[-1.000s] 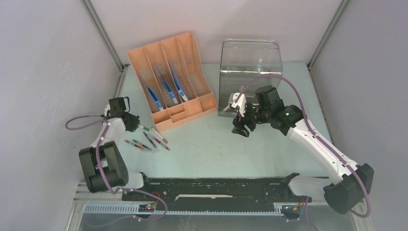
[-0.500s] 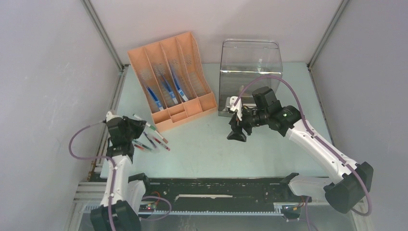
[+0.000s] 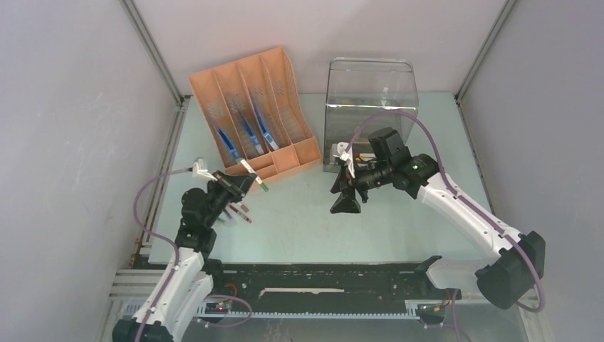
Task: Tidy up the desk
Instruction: Place the stationery in the drawer.
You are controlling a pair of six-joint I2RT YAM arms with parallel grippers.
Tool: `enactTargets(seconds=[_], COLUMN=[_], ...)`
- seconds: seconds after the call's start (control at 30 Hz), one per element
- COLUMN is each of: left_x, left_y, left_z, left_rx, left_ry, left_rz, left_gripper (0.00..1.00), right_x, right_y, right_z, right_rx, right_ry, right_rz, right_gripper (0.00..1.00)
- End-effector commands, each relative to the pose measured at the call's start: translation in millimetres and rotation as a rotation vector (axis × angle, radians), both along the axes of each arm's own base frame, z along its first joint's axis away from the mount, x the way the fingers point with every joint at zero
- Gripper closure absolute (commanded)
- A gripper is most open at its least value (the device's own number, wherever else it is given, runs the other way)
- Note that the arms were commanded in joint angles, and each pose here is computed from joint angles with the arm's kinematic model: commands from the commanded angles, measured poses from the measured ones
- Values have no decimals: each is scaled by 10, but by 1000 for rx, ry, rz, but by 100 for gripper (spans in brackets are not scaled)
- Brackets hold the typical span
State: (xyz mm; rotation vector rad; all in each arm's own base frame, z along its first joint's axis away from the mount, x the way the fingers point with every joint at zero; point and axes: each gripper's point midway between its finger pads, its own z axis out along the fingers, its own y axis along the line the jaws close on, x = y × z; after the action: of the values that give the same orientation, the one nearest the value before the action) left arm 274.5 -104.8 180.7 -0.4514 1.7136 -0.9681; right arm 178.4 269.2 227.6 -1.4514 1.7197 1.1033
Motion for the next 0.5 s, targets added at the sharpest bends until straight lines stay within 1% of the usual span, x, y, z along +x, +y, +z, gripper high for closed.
enactTargets(seconds=[0.0,0.27,0.47], left_x=[-27,-81,-81], left_y=[-281,-775,-1238], left_z=[507,850,967], left_rx=[-55,-103,-123], left_ry=[-210,-331,-352], left_rz=[-66,-186,-290], left_gripper=[100,100,100], right_x=[-31,148,295], right_y=[71,-18,-125], right_z=[93,172,212], right_rx=[54,110,135], right_ry=[49,141,182], right_rz=[14,-54,-117], right_gripper=[28,28,28])
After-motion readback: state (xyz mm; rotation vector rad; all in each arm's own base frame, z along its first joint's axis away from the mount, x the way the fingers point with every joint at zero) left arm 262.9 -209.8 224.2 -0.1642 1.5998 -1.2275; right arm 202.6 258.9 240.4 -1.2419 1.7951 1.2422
